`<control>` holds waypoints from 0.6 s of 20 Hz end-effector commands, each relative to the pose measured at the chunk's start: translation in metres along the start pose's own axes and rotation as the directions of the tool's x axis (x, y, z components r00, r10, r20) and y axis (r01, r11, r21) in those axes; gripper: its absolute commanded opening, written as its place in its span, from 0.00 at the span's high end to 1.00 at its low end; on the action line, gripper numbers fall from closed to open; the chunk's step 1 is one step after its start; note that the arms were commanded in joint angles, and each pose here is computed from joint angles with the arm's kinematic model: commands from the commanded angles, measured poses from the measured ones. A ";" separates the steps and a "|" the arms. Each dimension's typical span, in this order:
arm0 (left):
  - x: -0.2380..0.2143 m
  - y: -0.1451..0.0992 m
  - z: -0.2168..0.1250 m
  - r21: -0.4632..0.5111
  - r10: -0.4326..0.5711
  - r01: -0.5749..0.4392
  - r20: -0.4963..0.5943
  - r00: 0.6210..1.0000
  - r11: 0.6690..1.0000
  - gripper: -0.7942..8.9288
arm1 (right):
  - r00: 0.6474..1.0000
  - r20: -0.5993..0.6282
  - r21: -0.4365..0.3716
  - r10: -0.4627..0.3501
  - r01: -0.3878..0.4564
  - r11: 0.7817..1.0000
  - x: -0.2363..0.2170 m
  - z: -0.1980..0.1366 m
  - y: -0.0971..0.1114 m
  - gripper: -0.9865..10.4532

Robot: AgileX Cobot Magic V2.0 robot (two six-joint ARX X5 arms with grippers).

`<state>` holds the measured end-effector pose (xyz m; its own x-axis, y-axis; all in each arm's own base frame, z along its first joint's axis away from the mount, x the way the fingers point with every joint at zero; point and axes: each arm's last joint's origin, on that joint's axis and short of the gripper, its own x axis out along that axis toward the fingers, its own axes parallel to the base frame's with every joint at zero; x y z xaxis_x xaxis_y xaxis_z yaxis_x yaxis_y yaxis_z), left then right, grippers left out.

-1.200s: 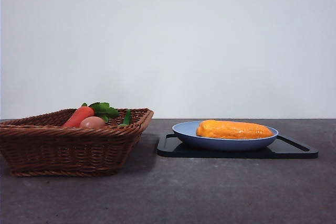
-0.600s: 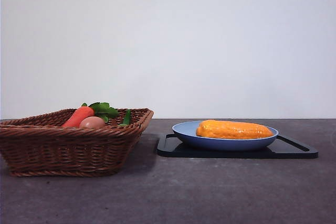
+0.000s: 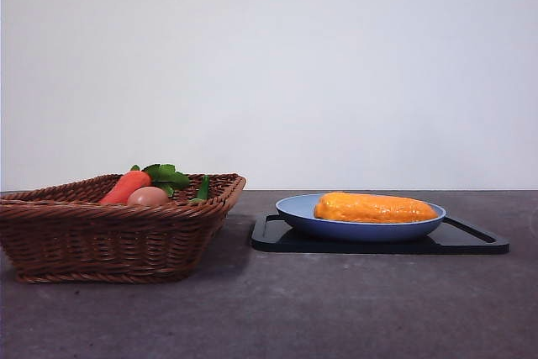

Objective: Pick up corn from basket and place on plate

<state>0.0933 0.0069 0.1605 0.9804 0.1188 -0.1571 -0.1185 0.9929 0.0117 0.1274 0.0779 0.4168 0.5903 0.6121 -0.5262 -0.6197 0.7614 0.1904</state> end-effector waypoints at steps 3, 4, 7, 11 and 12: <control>0.004 0.000 -0.012 -0.055 0.002 -0.004 -0.031 1.000 0.998 0.91 | 1.000 0.013 0.009 0.006 -0.006 1.000 0.000 0.003 0.001 0.91; 0.005 0.000 -0.013 -0.066 -0.002 0.000 -0.026 1.000 0.998 0.91 | 1.000 0.013 0.008 0.006 -0.006 1.000 0.000 0.003 0.001 0.91; 0.005 0.000 -0.013 -0.080 -0.006 0.004 -0.027 1.000 0.997 0.91 | 1.000 0.013 0.009 0.007 -0.007 1.000 0.000 0.003 0.001 0.91; 0.005 0.000 -0.013 -0.080 -0.005 0.003 -0.028 1.000 0.997 0.91 | 1.000 0.013 0.009 0.006 -0.006 1.000 0.000 0.003 0.001 0.91; 0.005 0.000 -0.013 -0.080 -0.005 0.003 -0.028 1.000 0.997 0.91 | 1.000 0.013 0.009 0.006 -0.006 1.000 0.000 0.003 0.001 0.91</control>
<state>0.0946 0.0069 0.1564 0.9817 0.1139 -0.1527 -0.1244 0.9904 -0.0610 0.1274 0.0779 0.4168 0.5903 0.6121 -0.5262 -0.6195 0.7614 0.1907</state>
